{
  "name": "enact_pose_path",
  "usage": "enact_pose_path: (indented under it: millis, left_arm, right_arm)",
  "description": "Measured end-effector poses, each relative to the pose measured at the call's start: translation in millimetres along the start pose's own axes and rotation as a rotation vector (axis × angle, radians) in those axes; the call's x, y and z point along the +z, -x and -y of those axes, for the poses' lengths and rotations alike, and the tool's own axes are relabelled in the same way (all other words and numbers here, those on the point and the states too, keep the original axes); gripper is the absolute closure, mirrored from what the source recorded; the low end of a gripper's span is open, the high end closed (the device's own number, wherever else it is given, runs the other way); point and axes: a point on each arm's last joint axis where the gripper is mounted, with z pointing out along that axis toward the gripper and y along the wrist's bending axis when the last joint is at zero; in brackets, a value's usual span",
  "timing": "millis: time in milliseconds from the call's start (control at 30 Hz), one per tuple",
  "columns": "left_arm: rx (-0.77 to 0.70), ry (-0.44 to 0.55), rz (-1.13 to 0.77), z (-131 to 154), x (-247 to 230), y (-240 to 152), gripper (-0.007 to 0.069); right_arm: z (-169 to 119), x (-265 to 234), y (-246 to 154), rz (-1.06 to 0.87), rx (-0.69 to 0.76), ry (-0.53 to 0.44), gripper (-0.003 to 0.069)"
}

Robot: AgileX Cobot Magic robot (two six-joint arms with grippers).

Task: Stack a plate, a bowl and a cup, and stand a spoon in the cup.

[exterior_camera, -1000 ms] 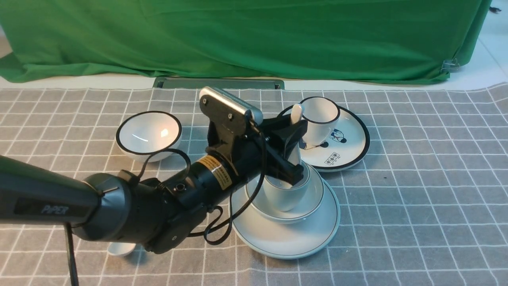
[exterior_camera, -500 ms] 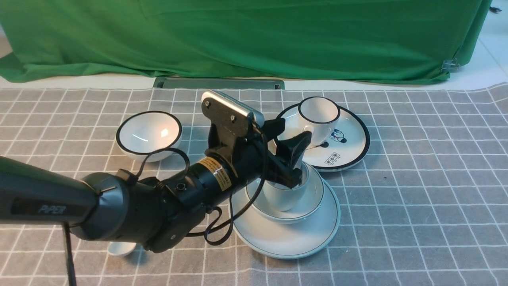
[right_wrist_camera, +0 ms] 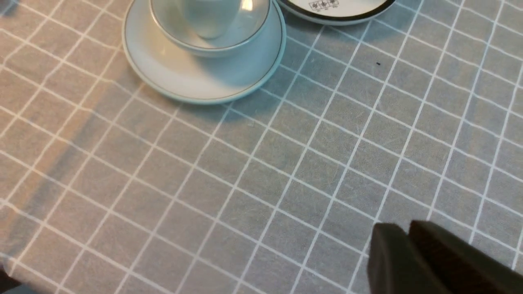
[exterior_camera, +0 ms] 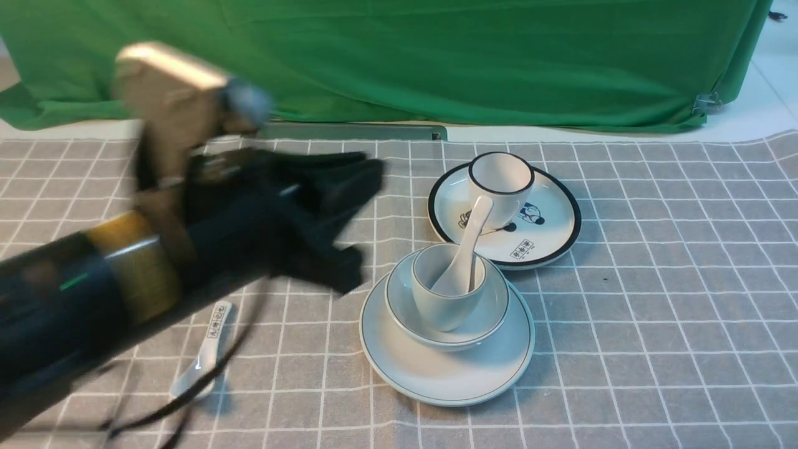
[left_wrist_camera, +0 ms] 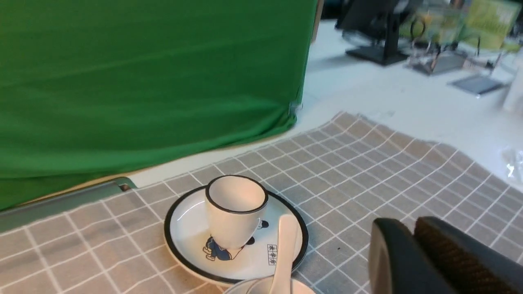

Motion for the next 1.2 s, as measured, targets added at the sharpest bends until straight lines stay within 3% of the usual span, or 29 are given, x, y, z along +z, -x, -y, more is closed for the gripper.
enact_pose_path:
  millis: [100, 333, 900, 967, 1067, 1200]
  left_arm:
    - [0.003, -0.001, 0.056, 2, -47, -15, 0.0615]
    - [0.065, -0.001, 0.137, 2, -105, -59, 0.0620]
    - [0.072, 0.015, -0.034, -6, -111, -128, 0.0615]
    - [0.074, 0.018, -0.048, -6, -112, -132, 0.0615]
    - [0.075, 0.020, -0.057, -6, -112, -134, 0.0615]
    - [0.075, 0.020, -0.056, -6, -112, -134, 0.0615]
  right_arm:
    - [1, -3, -7, 0.017, 0.034, 0.001, 0.0634]
    - [1, -3, -16, 0.010, 0.126, 0.001, 0.0638]
    - [2, -3, -16, 0.025, 0.141, 0.001, 0.0604]
    - [4, -3, -17, 0.032, 0.154, -0.020, 0.0603]
    - [14, -6, -23, 0.110, 0.193, -0.124, 0.0636]
    - [17, 9, -42, 0.362, 0.120, -0.238, 0.0642]
